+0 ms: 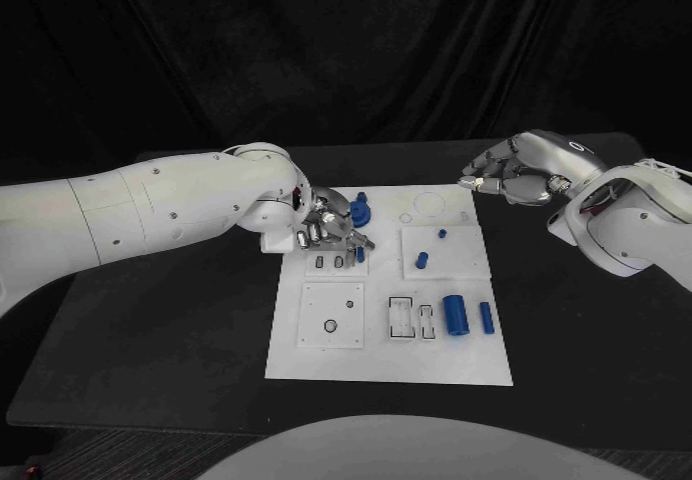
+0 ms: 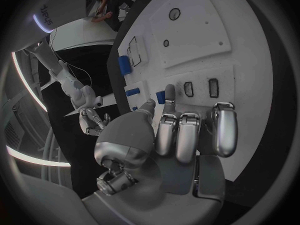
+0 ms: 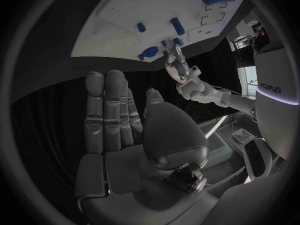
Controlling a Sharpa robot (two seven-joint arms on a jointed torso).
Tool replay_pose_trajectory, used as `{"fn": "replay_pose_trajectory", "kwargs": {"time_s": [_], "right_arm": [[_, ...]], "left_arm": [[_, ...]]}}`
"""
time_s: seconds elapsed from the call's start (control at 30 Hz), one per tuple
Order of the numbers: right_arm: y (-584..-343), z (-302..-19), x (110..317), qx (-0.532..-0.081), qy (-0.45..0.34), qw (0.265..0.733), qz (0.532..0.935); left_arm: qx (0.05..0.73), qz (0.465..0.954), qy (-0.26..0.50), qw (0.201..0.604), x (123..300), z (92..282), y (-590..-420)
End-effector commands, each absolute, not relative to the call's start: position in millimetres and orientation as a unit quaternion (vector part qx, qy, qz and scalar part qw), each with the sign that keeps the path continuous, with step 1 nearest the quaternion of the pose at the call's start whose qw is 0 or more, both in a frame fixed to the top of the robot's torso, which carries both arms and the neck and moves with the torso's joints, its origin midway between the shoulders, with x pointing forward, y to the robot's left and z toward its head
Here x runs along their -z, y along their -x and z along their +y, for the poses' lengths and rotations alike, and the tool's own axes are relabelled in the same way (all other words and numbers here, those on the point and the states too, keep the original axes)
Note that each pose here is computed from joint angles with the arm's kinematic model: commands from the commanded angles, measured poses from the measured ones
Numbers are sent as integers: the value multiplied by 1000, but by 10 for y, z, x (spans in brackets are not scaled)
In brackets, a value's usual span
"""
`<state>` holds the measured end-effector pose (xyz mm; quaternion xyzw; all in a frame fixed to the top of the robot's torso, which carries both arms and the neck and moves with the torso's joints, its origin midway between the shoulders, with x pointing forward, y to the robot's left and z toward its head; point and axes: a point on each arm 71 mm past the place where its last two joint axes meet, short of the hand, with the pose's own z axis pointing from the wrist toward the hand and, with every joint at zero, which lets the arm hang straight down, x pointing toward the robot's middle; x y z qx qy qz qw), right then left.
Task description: Assemble the parts on the task board
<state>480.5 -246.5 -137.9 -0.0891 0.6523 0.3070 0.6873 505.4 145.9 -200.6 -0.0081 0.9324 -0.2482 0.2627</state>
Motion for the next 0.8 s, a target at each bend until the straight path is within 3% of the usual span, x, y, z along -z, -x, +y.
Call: {"fn": "replay_pose_trajectory", "kwargs": {"time_s": [0.03,0.8], "right_arm": [[-4801,-2468,1390,-308,89,687,653],[-4807,-2470,1430,-306,89,684,656]], "left_arm": [[251,934,3,254,2022,1440,-5038],[249,936,1,249,2051,1429,-5044]]}}
